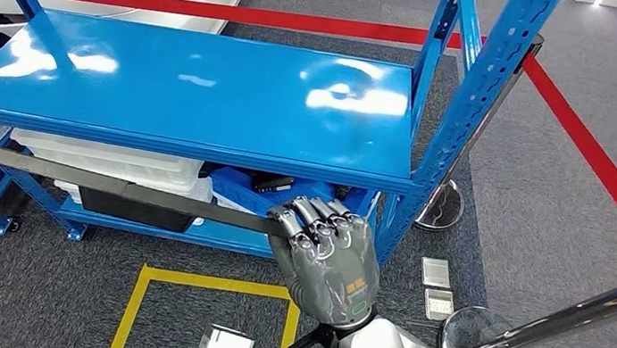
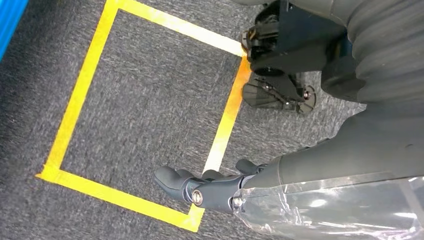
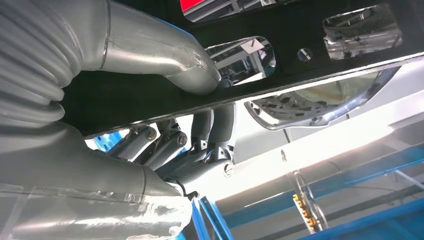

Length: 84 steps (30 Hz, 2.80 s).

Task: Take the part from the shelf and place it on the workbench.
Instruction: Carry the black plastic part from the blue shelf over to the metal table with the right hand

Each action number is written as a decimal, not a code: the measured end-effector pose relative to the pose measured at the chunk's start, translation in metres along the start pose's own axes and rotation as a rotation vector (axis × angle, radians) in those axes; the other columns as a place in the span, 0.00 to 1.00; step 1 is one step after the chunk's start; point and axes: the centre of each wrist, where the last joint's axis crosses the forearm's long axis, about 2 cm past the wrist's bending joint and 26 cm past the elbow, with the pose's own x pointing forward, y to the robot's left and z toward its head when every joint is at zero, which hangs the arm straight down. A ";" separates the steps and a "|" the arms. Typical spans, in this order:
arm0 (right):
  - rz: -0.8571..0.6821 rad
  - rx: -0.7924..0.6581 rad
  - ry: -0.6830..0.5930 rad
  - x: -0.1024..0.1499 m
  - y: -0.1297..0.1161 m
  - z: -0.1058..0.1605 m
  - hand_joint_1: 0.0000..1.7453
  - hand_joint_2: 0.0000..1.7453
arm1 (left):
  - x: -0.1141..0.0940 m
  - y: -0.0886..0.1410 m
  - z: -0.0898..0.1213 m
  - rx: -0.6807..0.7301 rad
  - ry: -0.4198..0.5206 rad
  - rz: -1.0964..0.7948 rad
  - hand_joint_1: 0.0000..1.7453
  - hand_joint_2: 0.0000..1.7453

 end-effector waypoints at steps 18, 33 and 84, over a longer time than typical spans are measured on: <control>0.004 0.028 0.019 -0.001 0.001 0.003 1.00 1.00 | 0.002 -0.001 -0.001 -0.007 0.000 0.006 0.00 1.00; -0.028 0.035 0.028 -0.002 0.002 0.002 1.00 1.00 | 0.002 -0.001 -0.001 -0.004 0.001 0.004 0.00 1.00; -0.026 0.067 0.035 -0.007 0.011 -0.004 1.00 1.00 | 0.003 -0.001 -0.001 -0.002 0.005 0.003 0.00 1.00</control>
